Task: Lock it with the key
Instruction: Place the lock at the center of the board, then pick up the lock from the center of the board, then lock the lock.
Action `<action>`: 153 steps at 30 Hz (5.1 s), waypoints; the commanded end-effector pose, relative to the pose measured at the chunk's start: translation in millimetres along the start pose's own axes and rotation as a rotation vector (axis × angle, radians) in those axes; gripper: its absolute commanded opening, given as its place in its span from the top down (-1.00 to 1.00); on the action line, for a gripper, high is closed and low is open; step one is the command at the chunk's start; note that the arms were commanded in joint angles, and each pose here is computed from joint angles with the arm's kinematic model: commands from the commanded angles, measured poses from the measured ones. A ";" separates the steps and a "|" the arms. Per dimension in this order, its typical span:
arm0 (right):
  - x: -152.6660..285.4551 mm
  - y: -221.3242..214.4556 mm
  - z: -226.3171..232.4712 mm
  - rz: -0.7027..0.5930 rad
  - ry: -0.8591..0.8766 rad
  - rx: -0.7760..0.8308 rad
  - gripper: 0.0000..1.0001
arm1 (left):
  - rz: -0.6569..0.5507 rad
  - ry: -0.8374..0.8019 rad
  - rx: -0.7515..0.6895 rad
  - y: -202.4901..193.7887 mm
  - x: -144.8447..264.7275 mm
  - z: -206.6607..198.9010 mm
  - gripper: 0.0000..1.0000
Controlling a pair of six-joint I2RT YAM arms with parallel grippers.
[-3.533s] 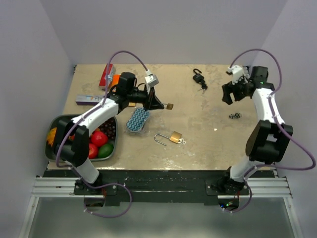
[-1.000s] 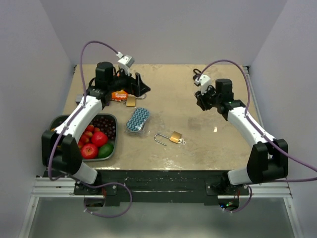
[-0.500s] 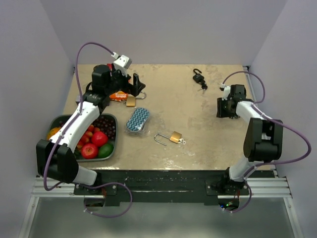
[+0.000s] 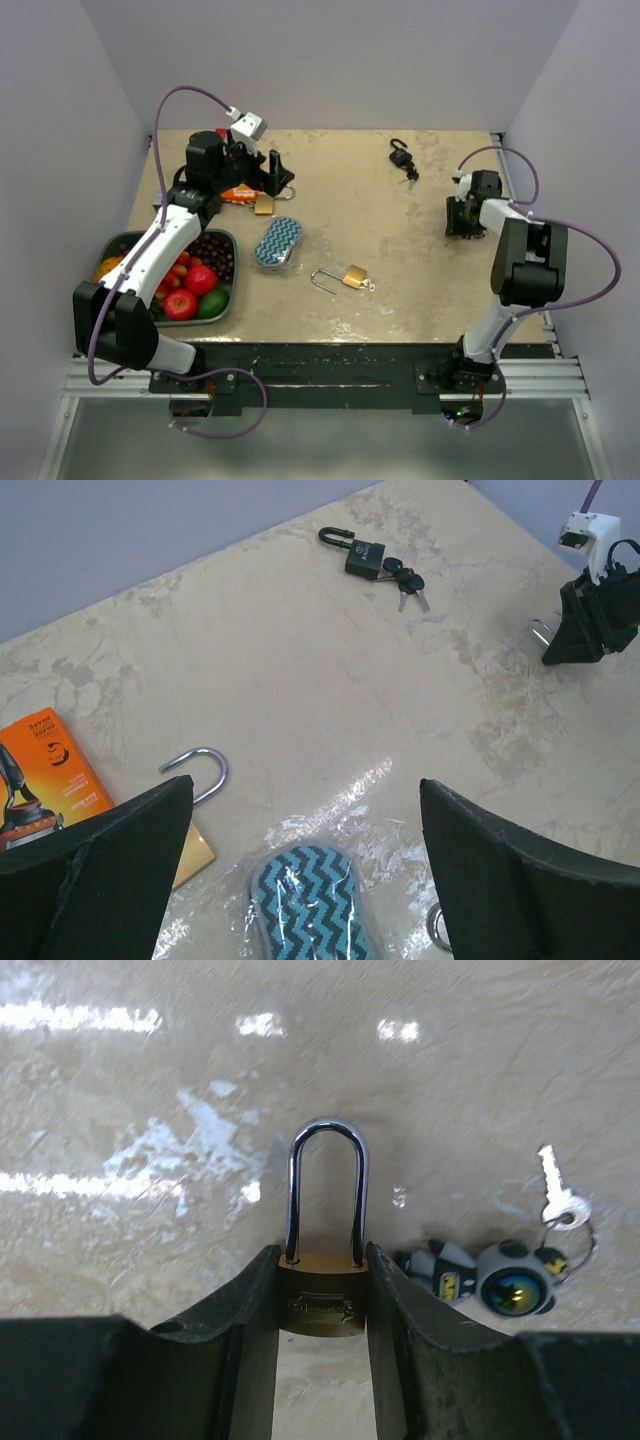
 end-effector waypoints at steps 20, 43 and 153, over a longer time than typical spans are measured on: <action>-0.4 9.9 -26.2 0.011 -0.034 -0.005 0.43 | -0.022 -0.035 0.009 -0.4 -9.1 0.4 -0.98; 62.5 36.8 17.8 -0.136 0.246 0.131 -0.48 | -0.007 -0.489 -0.252 -35.9 -8.2 -33.8 -0.98; 181.2 -92.3 235.8 -0.077 0.976 1.032 1.00 | -0.148 -0.895 -0.531 -110.3 -16.7 -114.2 -0.24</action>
Point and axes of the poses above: each gripper's point midway between its finger pads, its own x axis back along the fingers, its own z axis along the line the jaws close on, y = z × x, the point moved 10 cm from there along x, back along the fingers, and after that the axes turned 15 degrees about -x, right-handed, at the moved point
